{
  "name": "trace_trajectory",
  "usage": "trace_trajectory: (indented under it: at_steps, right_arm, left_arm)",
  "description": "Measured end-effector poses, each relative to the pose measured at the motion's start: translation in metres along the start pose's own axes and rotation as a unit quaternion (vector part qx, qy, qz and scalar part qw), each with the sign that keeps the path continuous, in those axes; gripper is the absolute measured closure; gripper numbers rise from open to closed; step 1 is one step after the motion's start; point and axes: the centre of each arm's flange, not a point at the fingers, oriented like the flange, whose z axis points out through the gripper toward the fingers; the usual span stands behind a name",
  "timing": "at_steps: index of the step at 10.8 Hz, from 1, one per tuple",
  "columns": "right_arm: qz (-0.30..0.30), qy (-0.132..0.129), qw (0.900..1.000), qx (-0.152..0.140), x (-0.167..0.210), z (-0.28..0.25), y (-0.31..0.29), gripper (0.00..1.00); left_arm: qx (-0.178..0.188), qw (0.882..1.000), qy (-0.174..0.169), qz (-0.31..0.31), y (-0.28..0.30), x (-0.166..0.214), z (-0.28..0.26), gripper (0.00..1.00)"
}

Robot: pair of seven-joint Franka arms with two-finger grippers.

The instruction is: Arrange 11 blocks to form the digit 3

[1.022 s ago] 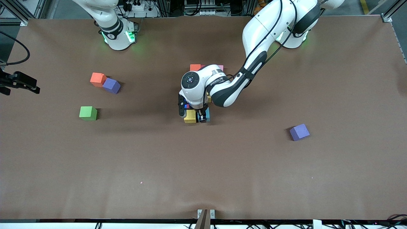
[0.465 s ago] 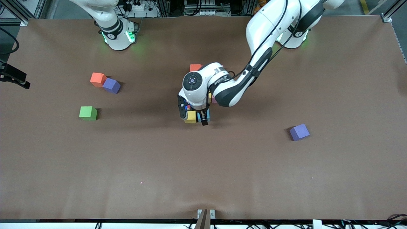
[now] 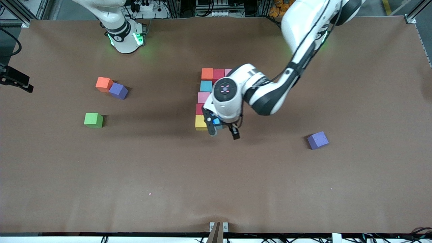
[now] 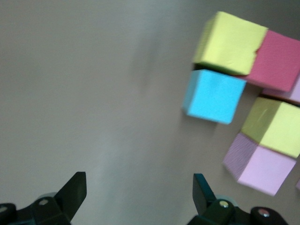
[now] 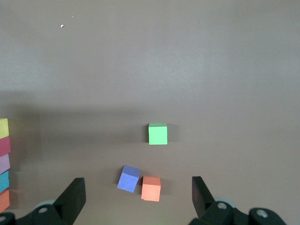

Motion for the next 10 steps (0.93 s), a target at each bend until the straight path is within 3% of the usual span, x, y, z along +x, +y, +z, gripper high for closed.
trace_trajectory:
  at_steps: [3,7,9,10]
  right_arm:
    - [0.004,0.003,1.0,-0.002,0.0,-0.005,-0.008,0.0]
    - [0.01,0.005,1.0,0.012,-0.001,-0.007,-0.004,0.0]
    - [0.009,0.005,0.999,0.034,-0.001,-0.007,-0.008,0.0]
    - [0.009,0.005,0.999,0.034,-0.001,-0.007,-0.008,0.0]
  left_arm:
    - [-0.005,0.995,-0.048,-0.09,-0.093,-0.097,-0.025,0.0]
    - [-0.042,0.975,-0.091,-0.196,-0.165,-0.222,0.005,0.0]
    - [-0.074,0.95,-0.083,-0.292,-0.186,-0.277,0.03,0.0]
    - [-0.081,0.925,-0.082,-0.362,-0.194,-0.302,0.044,0.0]
